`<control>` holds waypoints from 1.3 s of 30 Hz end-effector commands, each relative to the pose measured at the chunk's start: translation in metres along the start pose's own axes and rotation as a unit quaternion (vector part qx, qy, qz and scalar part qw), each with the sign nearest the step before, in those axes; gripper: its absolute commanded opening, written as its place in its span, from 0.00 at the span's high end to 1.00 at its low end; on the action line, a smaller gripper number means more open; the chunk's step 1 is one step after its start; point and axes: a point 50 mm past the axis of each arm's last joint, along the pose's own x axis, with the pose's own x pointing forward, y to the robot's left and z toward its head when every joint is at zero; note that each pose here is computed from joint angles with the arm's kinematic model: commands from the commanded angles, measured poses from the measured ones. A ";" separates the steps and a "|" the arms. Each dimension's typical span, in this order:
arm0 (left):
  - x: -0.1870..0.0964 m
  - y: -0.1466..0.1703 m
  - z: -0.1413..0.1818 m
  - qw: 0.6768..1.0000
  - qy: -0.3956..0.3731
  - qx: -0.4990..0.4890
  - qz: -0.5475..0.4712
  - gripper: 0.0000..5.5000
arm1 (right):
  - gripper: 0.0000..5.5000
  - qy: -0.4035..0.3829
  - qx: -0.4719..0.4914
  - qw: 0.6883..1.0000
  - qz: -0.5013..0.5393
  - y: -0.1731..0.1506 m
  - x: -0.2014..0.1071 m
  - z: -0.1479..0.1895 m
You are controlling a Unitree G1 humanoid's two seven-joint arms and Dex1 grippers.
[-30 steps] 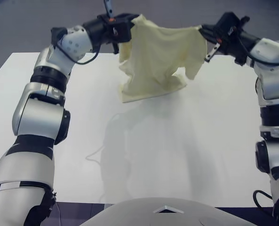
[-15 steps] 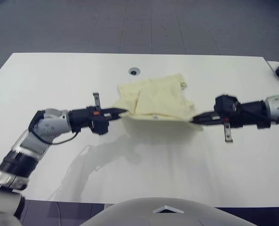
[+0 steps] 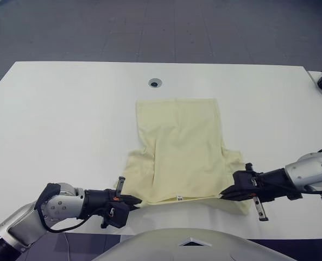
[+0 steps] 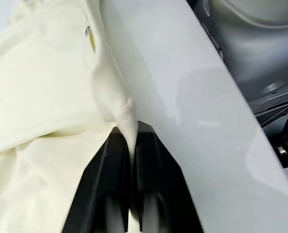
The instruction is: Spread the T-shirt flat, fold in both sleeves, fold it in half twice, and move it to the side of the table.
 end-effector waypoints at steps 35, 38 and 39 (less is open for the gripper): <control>-0.023 0.092 -0.065 0.985 0.140 0.016 0.097 0.02 | 0.02 -0.017 0.053 0.815 -0.577 -0.231 0.008 -0.022; -0.026 0.090 -0.070 0.983 0.155 0.021 0.092 0.02 | 0.02 0.011 0.054 0.820 -0.570 -0.232 0.019 -0.029; -0.028 0.091 -0.071 0.981 0.164 0.027 0.095 0.02 | 0.02 0.022 0.054 0.819 -0.572 -0.232 0.021 -0.032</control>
